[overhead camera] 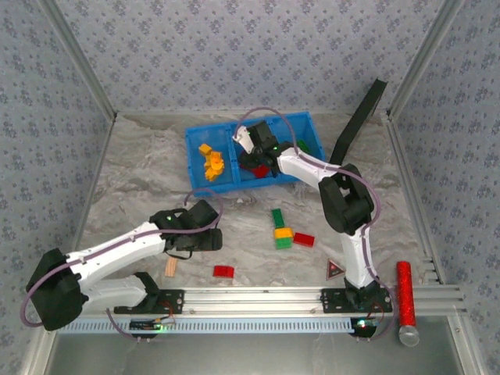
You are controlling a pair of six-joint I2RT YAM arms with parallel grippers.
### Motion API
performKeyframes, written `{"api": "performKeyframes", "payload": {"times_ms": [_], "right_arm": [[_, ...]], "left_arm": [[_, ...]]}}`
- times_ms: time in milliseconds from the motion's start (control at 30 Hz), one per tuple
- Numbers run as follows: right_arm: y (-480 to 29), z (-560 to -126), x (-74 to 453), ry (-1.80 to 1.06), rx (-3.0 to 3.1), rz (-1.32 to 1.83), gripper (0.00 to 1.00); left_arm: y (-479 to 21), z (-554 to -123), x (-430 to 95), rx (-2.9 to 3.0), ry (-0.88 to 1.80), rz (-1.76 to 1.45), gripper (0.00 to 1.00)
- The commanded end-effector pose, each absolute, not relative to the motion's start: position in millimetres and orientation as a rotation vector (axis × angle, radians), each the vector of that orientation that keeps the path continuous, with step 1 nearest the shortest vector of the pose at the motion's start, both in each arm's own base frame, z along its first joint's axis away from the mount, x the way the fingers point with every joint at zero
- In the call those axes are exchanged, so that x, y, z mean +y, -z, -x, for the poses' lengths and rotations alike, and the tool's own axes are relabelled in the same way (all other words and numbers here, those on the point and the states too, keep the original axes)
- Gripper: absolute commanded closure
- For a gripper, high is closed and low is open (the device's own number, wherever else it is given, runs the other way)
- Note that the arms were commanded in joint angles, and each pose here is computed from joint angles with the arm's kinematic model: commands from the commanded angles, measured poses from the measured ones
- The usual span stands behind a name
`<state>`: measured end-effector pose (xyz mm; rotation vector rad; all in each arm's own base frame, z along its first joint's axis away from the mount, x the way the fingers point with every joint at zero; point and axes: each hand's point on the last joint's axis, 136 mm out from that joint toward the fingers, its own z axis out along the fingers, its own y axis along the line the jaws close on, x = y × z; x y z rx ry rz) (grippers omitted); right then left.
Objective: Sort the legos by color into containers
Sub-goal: Pick up the lego from the middle-left of the table.
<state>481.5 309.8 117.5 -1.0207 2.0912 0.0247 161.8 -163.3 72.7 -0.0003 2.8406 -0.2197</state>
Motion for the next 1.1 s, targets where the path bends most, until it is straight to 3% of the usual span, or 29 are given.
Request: {"api": "performKeyframes", "payload": {"times_ms": [0, 67, 167, 600, 867, 1067], "right_arm": [[-167, -472, 305, -0.08, 2.007, 0.988, 0.28], [-181, -463, 304, -0.095, 1.968, 0.998, 0.21], [-199, -449, 299, -0.128, 1.929, 0.992, 0.0], [-286, -381, 229, -0.179, 1.811, 0.65, 0.0], [-288, -350, 166, -0.244, 2.022, 0.4, 0.0], [-311, -296, 134, -0.265, 1.861, 0.378, 0.0]], "left_arm": [[-64, -164, -163, 2.83, 0.2, 0.046, 0.17], [-60, -165, -164, 2.834, 0.196, 0.049, 0.18], [-54, -164, -164, 2.845, 0.182, 0.049, 0.18], [-32, -160, -171, 2.872, 0.218, 0.052, 0.28], [-24, -159, -173, 2.886, 0.214, 0.035, 0.37], [-25, -164, -177, 2.883, 0.188, -0.034, 0.46]]}}
